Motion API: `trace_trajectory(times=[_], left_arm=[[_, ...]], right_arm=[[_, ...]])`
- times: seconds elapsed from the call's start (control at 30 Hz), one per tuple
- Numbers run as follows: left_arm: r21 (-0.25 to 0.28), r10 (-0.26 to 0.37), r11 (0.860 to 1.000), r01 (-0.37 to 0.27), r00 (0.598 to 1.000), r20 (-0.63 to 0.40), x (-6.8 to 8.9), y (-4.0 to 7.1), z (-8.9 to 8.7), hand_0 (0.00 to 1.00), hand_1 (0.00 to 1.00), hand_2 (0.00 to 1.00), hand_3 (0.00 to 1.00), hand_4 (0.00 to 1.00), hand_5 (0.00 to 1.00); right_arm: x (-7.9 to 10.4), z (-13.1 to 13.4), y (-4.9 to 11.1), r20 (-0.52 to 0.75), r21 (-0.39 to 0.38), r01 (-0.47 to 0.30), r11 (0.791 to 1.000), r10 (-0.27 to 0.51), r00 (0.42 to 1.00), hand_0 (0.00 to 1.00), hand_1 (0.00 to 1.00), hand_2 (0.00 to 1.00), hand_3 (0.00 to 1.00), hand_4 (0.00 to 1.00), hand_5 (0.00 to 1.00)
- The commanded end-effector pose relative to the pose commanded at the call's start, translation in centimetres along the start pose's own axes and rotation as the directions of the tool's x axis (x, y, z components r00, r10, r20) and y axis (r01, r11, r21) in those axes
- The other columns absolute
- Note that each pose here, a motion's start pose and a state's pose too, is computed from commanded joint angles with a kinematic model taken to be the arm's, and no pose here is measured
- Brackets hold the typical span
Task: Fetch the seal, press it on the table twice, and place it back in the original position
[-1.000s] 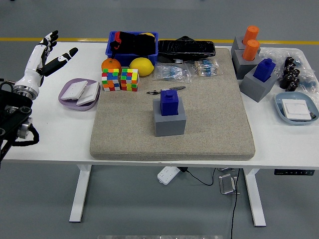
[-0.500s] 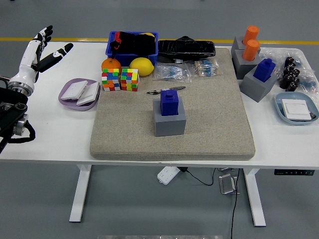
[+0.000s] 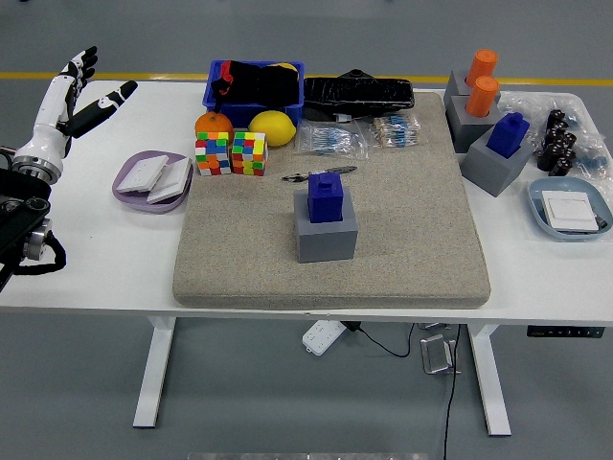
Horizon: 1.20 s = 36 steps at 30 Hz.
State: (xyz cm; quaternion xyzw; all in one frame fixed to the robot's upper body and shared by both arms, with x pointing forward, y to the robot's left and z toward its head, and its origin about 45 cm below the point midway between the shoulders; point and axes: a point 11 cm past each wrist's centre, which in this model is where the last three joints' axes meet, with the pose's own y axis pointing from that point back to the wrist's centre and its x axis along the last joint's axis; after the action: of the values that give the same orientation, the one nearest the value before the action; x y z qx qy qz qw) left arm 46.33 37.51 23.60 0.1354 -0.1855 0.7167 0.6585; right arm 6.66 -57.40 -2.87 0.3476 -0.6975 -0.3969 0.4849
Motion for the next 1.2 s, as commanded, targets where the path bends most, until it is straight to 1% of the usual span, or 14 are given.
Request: trace_trajectory(times=[0.57,0.83,1.2], left_arm=[[-0.025,-0.002,1.0,0.002,1.0,-0.002,0.0,-0.6,1.3,0.99,0.997,0.988,0.979,0.997,0.563],[-0.022,-0.006,1.0,0.006,1.0,0.001,0.0,-0.6,1.2,0.99,0.997,0.988,0.979,0.997,0.563],[-0.019,-0.008,1.0,0.008,1.0,0.003,0.0,-0.5,1.0,0.989,0.997,0.987,0.979,0.994,0.563]], right_arm=[[0.1,-0.4,0.1,0.01,0.008,-0.001,1.0,0.001,1.0,0.884,0.741,0.719,0.747,0.846,0.516],[0.4,-0.5,0.1,0.01,0.01,-0.005,1.0,0.005,1.0,0.884,0.741,0.721,0.746,0.845,0.516],[0.1,-0.5,0.1,0.003,0.008,0.0,1.0,0.0,1.0,0.883,0.741,0.721,0.743,0.842,0.517]])
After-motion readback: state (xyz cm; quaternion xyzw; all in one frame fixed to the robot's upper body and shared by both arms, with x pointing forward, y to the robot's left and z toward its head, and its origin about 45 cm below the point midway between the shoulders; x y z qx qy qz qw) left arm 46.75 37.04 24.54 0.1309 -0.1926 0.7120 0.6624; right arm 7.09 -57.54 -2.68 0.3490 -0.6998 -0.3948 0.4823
